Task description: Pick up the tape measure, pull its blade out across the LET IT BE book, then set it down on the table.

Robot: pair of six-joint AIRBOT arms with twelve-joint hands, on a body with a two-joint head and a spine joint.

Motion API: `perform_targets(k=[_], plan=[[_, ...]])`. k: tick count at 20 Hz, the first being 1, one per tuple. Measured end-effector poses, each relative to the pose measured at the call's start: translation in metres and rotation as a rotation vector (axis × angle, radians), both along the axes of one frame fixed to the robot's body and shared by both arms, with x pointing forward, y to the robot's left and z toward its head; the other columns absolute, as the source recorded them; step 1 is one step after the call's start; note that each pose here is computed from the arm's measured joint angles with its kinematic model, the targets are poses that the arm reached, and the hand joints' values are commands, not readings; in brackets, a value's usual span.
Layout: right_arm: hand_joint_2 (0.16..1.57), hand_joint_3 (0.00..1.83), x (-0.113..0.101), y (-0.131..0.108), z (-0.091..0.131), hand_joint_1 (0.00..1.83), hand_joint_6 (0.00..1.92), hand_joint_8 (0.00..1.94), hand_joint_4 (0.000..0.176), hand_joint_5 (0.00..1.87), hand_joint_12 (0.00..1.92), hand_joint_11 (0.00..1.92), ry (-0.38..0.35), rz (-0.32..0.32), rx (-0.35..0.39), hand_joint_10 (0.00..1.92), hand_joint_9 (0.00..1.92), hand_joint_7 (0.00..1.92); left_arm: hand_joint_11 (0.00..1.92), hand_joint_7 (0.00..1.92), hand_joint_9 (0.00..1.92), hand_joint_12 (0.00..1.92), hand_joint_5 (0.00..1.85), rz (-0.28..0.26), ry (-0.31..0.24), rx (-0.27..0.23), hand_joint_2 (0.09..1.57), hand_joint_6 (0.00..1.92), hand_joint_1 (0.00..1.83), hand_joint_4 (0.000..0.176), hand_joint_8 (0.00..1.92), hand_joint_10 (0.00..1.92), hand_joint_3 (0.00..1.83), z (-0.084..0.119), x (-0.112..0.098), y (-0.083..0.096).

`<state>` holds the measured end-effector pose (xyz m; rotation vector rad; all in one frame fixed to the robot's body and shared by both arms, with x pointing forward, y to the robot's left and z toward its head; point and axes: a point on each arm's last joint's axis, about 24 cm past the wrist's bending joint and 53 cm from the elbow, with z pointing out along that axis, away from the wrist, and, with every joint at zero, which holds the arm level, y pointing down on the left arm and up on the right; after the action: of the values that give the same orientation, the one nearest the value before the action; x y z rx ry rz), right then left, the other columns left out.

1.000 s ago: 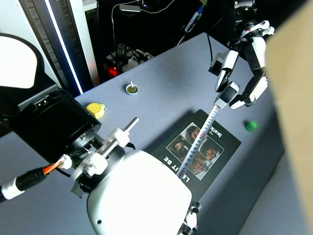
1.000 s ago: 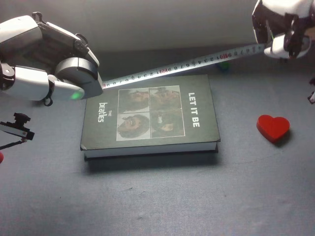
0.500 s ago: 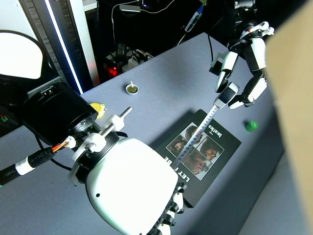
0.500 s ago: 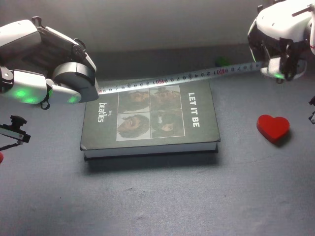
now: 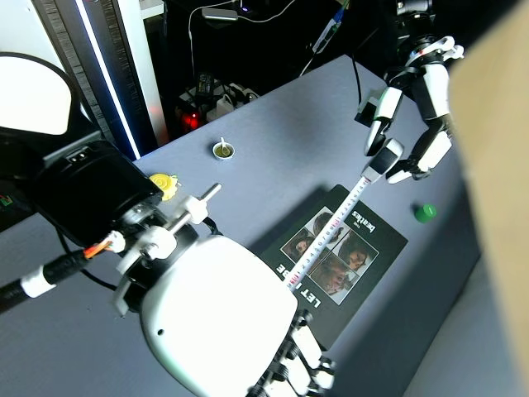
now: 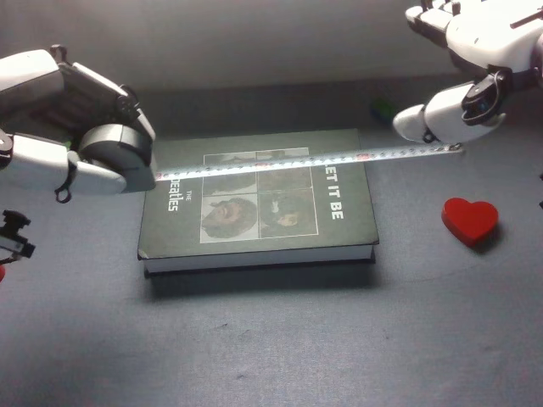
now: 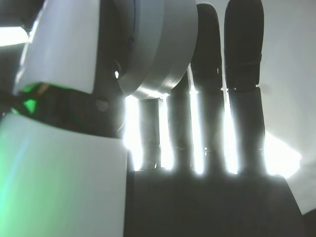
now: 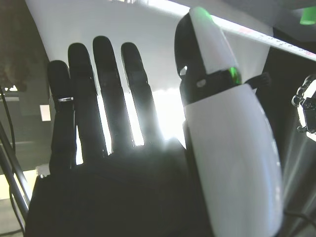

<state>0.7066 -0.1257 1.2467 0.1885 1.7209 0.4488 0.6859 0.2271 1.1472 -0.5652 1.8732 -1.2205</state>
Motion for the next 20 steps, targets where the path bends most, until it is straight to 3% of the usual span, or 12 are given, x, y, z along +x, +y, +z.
perform_targets(k=[1,2,3,7,9,11,12,16,20], plan=[[1.06,0.0,-0.002,0.002,0.001,0.19,0.0,0.0,0.0,0.0,0.02,0.0,-0.001,0.005,0.003,0.0,0.0,0.0,0.97,1.02,1.07,1.02,1.0,0.002,0.003,0.002,1.08,0.69,1.38,0.0,0.92,1.14,0.0,-0.001,0.0,0.002],[1.06,0.0,-0.005,0.005,0.004,0.19,0.0,0.0,0.0,0.0,0.02,0.0,-0.005,0.014,0.009,0.0,0.0,0.0,0.97,1.02,1.07,1.02,1.0,0.005,0.003,0.01,1.08,0.69,1.38,0.0,0.92,1.14,0.0,-0.003,0.002,0.005],[1.04,0.0,-0.009,0.009,0.005,0.01,0.0,0.0,0.0,0.0,0.02,0.0,-0.007,0.024,0.014,0.0,0.0,0.0,0.97,1.01,1.06,1.01,1.01,0.011,0.001,0.012,1.08,0.67,1.38,0.0,0.93,1.14,0.0,-0.003,0.004,0.008],[1.04,0.0,-0.022,0.025,0.008,0.0,0.0,0.0,0.0,0.0,0.02,0.01,0.002,0.054,0.06,0.0,0.0,0.0,0.97,1.01,1.06,1.01,1.02,0.033,-0.002,0.022,1.08,0.66,1.38,0.0,0.93,1.14,0.0,-0.012,0.017,0.026],[1.05,0.0,-0.029,0.033,0.007,0.0,0.0,0.0,0.0,0.0,0.04,0.04,0.009,0.069,0.08,0.0,0.0,0.0,0.98,1.03,1.1,0.98,1.01,0.04,0.007,0.014,1.1,0.8,1.24,0.0,1.05,0.67,0.0,-0.022,0.024,0.034],[1.05,0.0,-0.033,0.041,0.007,0.0,0.0,0.0,0.0,0.0,0.04,0.04,0.004,0.079,0.104,0.0,0.0,0.0,0.98,1.03,1.11,0.97,1.01,0.042,0.006,0.012,1.1,0.8,1.24,0.0,1.05,0.62,0.0,-0.027,0.03,0.039],[1.06,0.0,-0.036,0.048,0.006,0.0,0.0,0.0,0.0,0.0,0.03,0.02,-0.005,0.092,0.111,0.0,0.0,0.0,0.97,0.99,1.06,0.99,1.03,0.037,-0.008,0.003,1.08,0.66,1.37,0.0,0.95,1.12,0.0,-0.026,0.033,0.042],[1.06,0.0,-0.043,0.064,-0.003,0.0,0.0,0.0,0.0,0.0,0.04,0.02,0.011,0.123,0.128,0.0,0.0,0.0,0.97,0.99,1.06,0.99,1.04,0.0,-0.013,0.018,1.08,0.65,1.38,0.0,0.95,1.15,0.0,-0.034,0.038,0.05],[1.06,0.0,-0.046,0.072,-0.011,0.0,0.0,0.0,0.0,0.0,0.05,0.04,0.023,0.14,0.116,0.0,0.0,0.01,0.96,0.93,1.0,0.99,1.01,-0.049,-0.018,0.046,1.1,0.72,1.38,0.0,1.02,1.2,0.0,-0.042,0.034,0.046]])
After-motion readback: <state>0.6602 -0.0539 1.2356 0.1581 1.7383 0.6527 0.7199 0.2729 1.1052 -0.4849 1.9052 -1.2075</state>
